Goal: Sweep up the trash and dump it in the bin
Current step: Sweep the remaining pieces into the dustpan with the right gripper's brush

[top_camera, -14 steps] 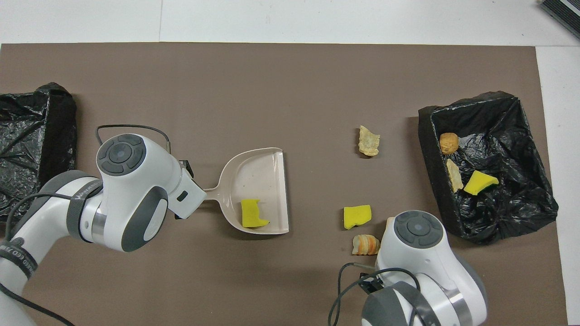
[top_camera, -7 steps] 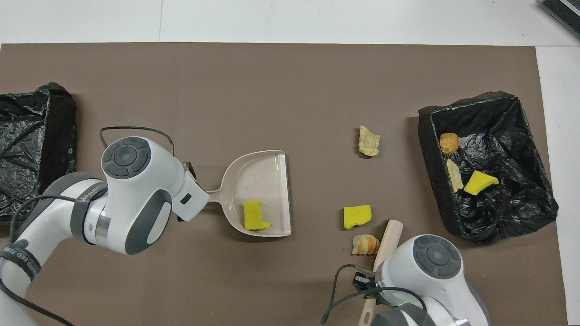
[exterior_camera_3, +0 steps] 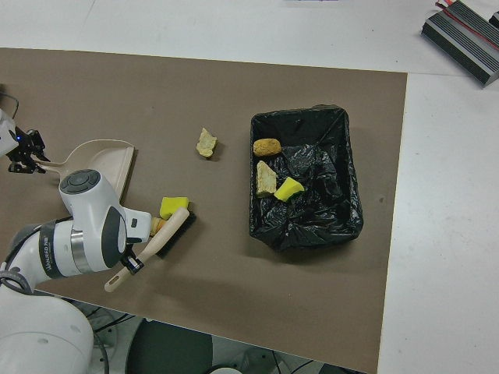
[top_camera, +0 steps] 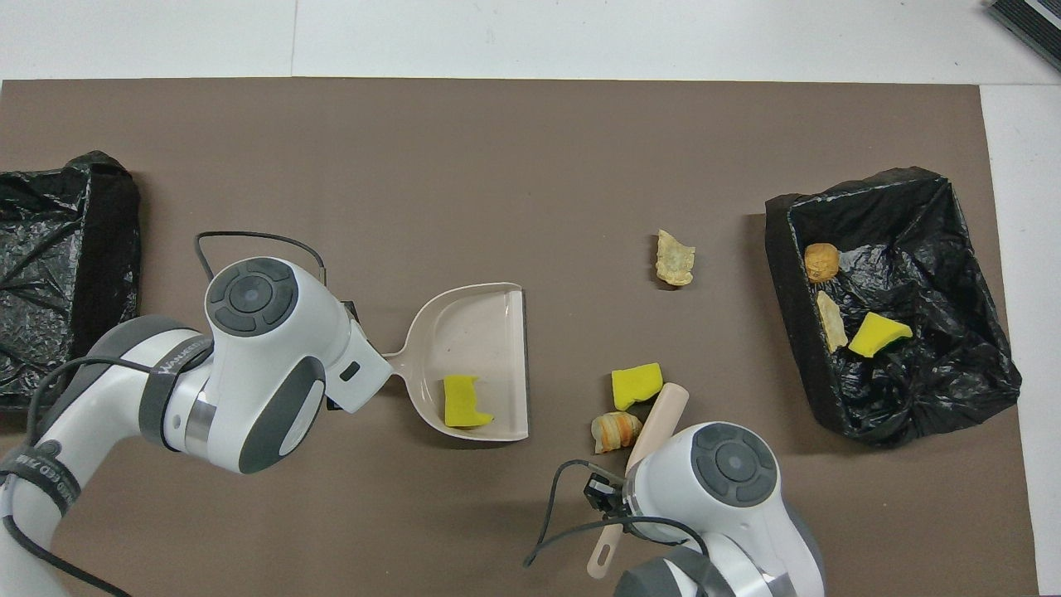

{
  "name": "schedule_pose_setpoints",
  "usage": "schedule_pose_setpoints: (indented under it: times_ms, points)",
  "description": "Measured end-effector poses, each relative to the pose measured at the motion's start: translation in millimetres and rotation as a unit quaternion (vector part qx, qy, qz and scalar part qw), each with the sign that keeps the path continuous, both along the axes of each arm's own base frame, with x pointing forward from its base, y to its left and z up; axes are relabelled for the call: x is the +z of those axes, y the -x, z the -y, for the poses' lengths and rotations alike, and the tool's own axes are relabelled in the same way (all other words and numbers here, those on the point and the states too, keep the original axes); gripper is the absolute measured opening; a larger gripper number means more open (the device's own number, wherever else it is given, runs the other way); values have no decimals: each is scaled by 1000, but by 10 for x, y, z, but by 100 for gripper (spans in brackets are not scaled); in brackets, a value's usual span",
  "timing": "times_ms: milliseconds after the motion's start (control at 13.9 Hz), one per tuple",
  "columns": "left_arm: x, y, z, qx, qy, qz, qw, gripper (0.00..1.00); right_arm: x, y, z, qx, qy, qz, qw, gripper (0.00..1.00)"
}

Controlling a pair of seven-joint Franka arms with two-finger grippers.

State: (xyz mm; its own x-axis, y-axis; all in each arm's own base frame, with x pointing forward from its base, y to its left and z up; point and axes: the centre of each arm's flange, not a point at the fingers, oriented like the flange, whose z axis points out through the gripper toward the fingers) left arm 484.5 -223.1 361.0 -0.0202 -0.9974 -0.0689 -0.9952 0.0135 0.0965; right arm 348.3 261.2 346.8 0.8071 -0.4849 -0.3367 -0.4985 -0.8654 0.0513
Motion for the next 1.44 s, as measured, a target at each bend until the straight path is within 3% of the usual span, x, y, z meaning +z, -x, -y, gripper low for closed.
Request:
schedule_pose_setpoints:
  times_ms: [287, 646, 1077, 1292, 1436]
  points:
    - [87, 109, 159, -12, -35, 15, 999, 31, -60, -346, -276, -1, -9, -3, 1000, 26]
    - [116, 165, 211, 3, -43, 15, 999, 31, -184, -517, -655, -10, -39, 8, 999, 26]
    - [112, 169, 214, 12, -44, 16, 999, 31, -100, -565, -1338, -14, -114, -14, 993, 26]
    - [118, 143, 197, -6, -39, 19, 999, 31, 21, -724, -1515, -16, -180, -19, 983, 26]
    - [108, 90, 116, -19, -34, 19, 999, 31, 168, -863, -1632, -8, -201, -22, 979, 26]
